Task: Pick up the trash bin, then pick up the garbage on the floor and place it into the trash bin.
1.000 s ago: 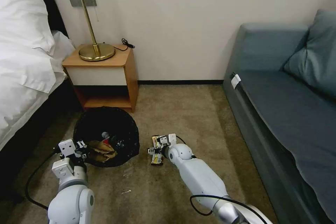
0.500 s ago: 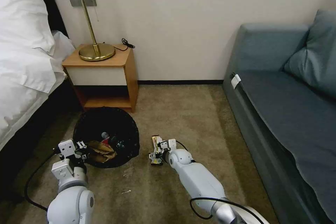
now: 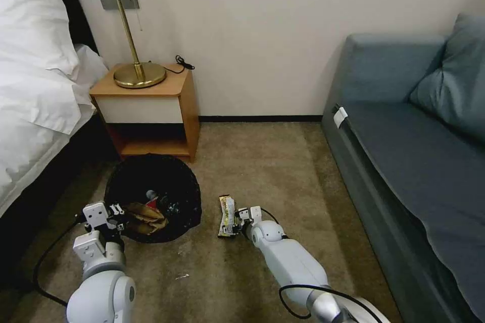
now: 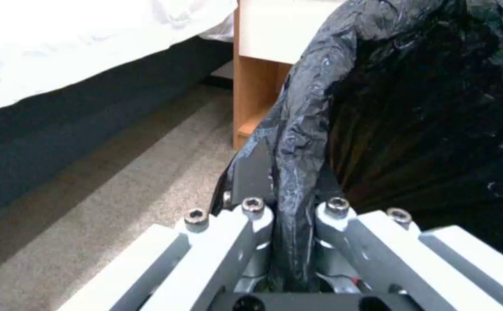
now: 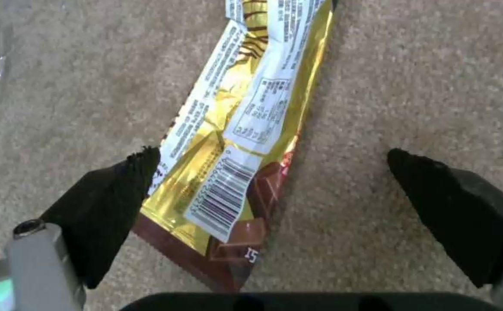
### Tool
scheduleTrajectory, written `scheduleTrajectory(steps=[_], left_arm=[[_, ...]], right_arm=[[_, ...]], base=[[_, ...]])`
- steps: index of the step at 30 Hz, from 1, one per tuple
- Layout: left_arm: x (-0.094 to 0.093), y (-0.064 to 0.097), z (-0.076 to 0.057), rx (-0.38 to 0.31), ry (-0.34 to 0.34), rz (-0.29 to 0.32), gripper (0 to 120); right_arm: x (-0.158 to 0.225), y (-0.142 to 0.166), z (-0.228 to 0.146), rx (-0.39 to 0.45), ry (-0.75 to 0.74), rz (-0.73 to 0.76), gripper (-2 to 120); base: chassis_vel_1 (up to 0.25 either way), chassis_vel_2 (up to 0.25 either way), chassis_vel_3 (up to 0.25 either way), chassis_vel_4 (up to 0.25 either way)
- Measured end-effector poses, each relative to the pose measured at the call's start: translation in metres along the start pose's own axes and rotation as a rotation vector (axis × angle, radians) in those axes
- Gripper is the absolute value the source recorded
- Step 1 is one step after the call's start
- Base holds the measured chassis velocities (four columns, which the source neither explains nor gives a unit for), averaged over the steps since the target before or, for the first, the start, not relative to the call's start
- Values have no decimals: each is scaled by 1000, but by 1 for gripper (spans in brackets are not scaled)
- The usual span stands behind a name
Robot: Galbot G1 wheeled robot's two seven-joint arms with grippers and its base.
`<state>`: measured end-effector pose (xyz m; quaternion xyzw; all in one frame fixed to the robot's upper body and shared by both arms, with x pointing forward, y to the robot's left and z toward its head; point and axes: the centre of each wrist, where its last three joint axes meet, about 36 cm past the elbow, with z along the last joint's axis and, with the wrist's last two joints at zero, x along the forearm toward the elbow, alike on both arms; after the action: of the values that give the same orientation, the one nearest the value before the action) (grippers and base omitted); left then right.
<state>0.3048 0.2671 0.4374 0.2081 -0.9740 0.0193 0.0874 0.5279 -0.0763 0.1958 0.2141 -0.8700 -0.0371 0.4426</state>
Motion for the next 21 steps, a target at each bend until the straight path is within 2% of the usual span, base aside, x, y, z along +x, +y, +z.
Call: scheduleTrajectory(steps=[18, 19, 20, 21], left_arm=[[0, -2, 0, -2, -2, 3, 3], [0, -2, 1, -4, -1, 3, 3], [0, -3, 0, -5, -3, 3, 3], [0, -3, 0, -5, -3, 3, 3]], right_arm=[[0, -3, 10, 28, -17, -41, 100], [0, -3, 10, 37, -33, -52, 99], [0, -3, 12, 52, -41, -58, 90], [0, -3, 12, 52, -41, -58, 90]], base=[[0, 0, 0, 0], [0, 0, 0, 0], [0, 0, 0, 0], [0, 0, 0, 0]])
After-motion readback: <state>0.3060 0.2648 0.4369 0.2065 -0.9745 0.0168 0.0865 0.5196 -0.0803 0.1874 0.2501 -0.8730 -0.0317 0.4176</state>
